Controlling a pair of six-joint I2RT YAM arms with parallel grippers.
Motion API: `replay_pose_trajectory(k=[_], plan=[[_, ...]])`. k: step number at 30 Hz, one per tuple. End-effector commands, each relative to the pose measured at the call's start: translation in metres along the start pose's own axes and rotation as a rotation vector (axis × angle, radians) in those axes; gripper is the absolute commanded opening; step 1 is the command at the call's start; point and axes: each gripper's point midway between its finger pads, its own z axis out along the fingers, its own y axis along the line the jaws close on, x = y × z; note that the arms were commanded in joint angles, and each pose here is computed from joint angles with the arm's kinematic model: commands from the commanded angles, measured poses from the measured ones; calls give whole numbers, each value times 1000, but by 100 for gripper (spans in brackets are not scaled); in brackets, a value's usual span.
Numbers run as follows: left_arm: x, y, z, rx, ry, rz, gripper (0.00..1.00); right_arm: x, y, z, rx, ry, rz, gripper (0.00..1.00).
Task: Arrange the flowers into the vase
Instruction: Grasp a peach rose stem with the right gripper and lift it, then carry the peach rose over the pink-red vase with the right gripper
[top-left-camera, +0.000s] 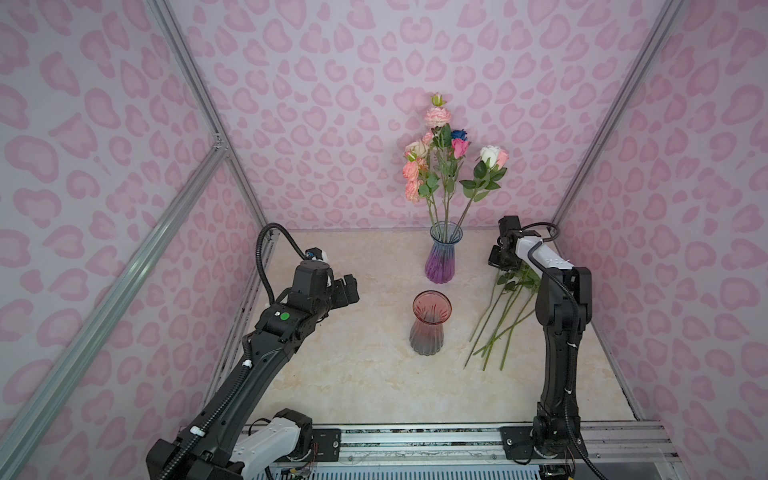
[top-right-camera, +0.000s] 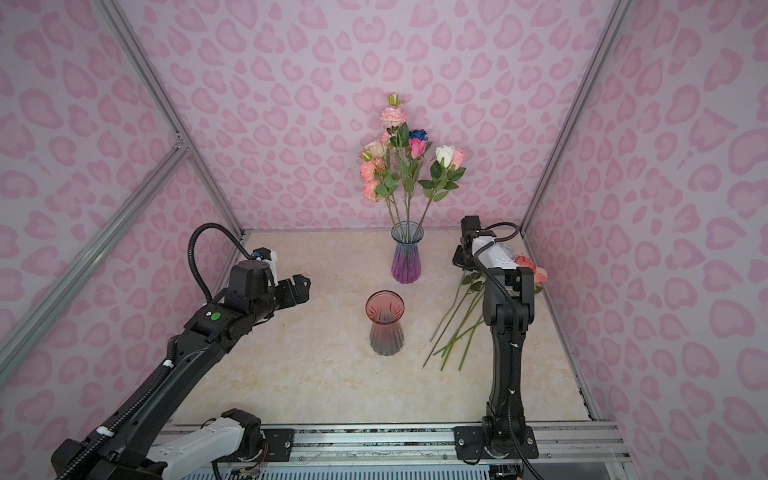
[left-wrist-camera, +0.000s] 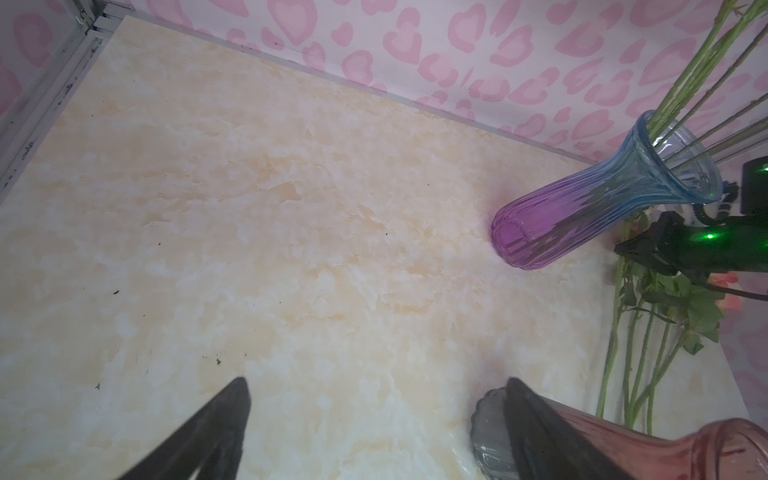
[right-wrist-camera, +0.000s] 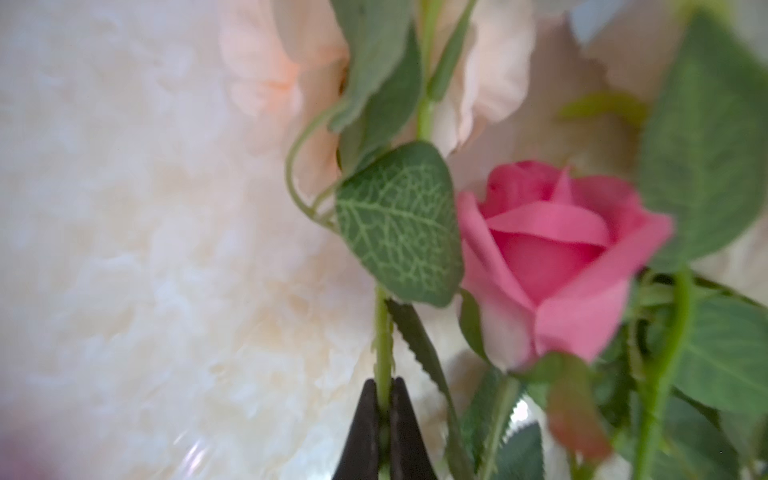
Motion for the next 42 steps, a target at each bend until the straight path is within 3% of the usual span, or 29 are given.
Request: replay_pose_trajectory(k=[1,3,11,18,23,30,42], plan=[[-5,-8,1,40,-13,-8,96,-29,13,-42,-104,-177,117,0],[-5,-8,0,39,-13,-1,96,-36,20,-68,-167,-246,127,0],[-3,-15,-1,92,-19,1,96,-35,-14,-161,-132,-440,140,0],[19,-65,2,385,105,23,96,10,-41,-254,-149,-632,123,0],[25,-83,0,495,145,15,96,42,-10,-348,-324,-824,5,0],[24,-79,1,473,137,18,96,58,25,-459,-486,-1012,-92,0],[32,-83,8,493,181,14,96,29,77,-556,-666,-1206,-98,0]])
